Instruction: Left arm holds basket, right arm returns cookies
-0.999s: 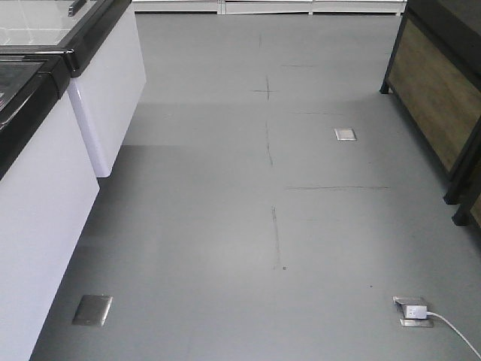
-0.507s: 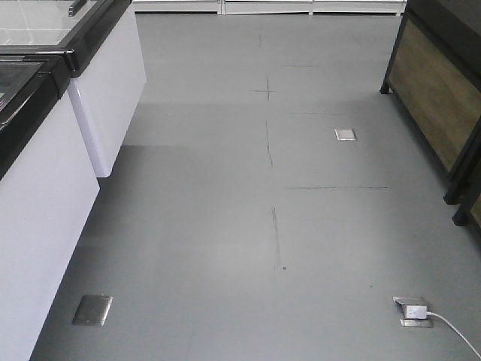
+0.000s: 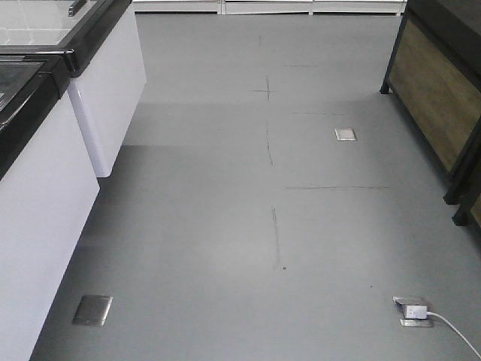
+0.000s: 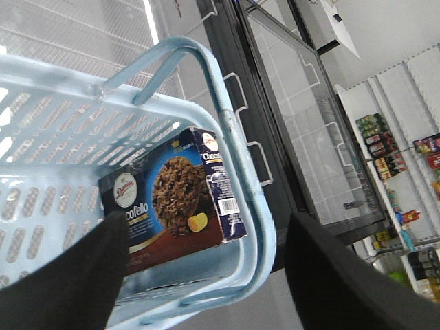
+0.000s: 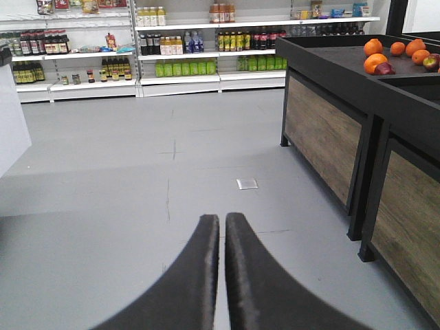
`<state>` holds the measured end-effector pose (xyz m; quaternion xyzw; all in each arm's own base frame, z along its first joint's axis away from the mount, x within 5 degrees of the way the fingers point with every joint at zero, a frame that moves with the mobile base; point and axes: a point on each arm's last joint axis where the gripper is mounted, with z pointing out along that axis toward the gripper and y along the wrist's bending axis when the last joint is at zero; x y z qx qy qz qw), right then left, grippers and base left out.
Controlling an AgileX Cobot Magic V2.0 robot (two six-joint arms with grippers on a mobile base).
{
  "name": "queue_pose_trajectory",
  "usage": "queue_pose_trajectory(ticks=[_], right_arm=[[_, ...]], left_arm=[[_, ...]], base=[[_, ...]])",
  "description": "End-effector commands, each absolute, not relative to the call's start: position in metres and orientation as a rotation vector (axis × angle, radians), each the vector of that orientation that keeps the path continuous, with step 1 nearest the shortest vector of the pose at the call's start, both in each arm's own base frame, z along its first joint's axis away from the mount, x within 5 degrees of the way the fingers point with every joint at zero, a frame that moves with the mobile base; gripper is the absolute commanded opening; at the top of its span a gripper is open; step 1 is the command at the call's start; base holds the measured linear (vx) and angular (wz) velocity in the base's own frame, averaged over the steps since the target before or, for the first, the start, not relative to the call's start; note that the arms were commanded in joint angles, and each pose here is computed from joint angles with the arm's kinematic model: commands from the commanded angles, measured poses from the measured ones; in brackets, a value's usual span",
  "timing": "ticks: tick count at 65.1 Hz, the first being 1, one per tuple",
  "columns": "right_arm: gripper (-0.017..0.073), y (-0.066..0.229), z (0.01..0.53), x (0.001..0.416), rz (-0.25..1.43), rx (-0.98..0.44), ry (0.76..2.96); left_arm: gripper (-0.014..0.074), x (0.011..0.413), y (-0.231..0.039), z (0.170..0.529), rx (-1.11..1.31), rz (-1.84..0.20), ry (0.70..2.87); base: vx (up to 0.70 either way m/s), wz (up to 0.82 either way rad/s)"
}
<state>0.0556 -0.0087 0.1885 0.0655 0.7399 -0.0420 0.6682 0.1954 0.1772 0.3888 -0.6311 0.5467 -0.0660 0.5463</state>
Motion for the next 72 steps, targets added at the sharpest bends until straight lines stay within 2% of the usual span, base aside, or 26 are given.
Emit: queue_pose_trajectory(ticks=[1, 15, 72], right_arm=[[-0.0006, -0.009, 0.190, 0.056, -0.110, 0.133, 1.605], [-0.0006, -0.009, 0.190, 0.056, -0.110, 0.133, 1.605], [-0.0006, -0.009, 0.190, 0.056, -0.110, 0.133, 1.605]], left_arm=[[0.0471, 0.200, 0.180, 0.407, -1.427, -0.243, 1.152], [0.0471, 0.214, 0.191, 0.401, -1.434, -0.319, 1.076], [0.0471, 0.242, 0.221, 0.377, -1.407, -0.322, 0.986]], base=[[0.00, 0.00], [0.00, 0.00], [0.00, 0.00]])
